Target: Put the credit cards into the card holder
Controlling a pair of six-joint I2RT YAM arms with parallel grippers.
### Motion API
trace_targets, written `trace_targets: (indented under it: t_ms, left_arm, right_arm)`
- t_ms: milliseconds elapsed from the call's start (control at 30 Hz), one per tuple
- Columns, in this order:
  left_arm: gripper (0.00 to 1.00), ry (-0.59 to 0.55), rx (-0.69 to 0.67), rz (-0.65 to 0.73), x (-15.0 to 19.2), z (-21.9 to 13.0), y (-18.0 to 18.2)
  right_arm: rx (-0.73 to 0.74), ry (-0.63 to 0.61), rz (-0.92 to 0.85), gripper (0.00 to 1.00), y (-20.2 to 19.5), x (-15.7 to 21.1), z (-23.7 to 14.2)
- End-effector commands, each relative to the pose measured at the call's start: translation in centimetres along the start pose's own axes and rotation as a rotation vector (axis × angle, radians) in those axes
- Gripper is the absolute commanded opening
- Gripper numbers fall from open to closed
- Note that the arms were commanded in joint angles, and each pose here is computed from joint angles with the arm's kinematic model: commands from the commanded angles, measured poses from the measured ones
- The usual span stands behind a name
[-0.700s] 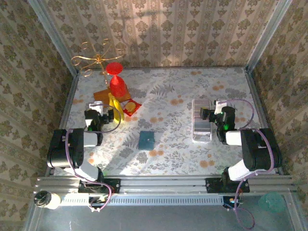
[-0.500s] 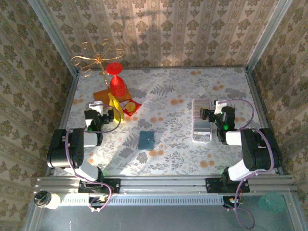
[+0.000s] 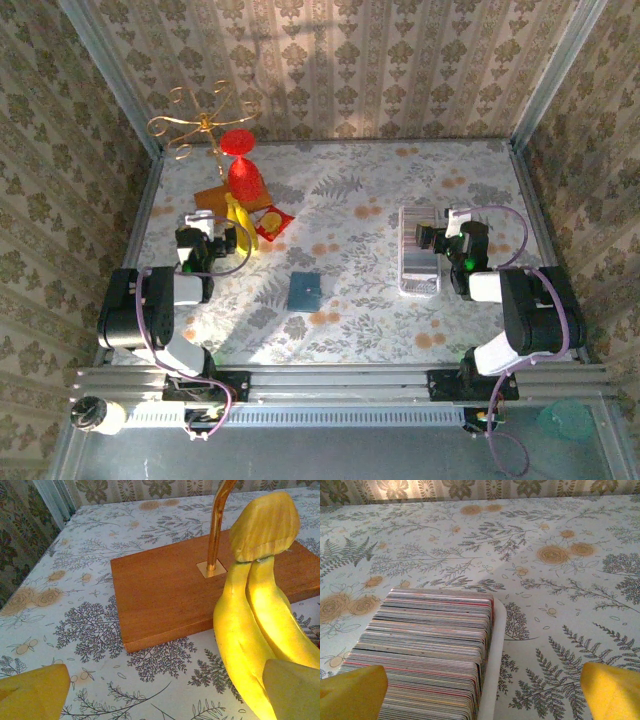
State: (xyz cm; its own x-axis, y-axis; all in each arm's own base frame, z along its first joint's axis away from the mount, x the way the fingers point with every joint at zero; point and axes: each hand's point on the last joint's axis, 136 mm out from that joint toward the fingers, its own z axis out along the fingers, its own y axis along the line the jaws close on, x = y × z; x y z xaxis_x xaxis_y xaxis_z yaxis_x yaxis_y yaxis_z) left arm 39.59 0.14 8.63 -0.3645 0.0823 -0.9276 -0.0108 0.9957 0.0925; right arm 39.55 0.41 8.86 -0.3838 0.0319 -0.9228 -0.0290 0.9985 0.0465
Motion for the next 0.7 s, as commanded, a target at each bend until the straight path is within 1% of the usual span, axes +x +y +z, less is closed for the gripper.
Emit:
trace_targets:
  t_ms: [0,267,400,467,567,667]
  left_arm:
    - [1.00,-0.036,-0.001,0.016,-1.0,0.0,0.0]
    - [1.00,-0.042,0.002,0.017,-1.1,-0.1,-0.1]
    - [1.00,-0.059,0.036,0.033,-1.8,-0.5,-0.6]
    - [1.00,-0.073,0.038,0.033,-2.8,-1.2,-0.6]
    - [1.00,-0.040,0.006,0.002,-3.9,-2.5,0.3]
    - [1.00,0.003,-0.017,-0.047,-4.9,-4.3,0.8]
  right_arm:
    - [0.017,-0.036,-0.001,1.00,-0.2,-1.0,0.1]
    - [0.018,-0.038,0.001,1.00,-0.2,-1.0,0.0]
    - [0.099,-0.023,0.035,1.00,-1.6,-1.8,-0.3]
    - [0.093,-0.007,0.025,1.00,-1.4,-2.5,-0.8]
    - [0.105,0.010,0.007,1.00,-1.4,-3.9,-2.6]
    - [0.162,0.002,0.043,1.00,-2.2,-5.2,-5.7]
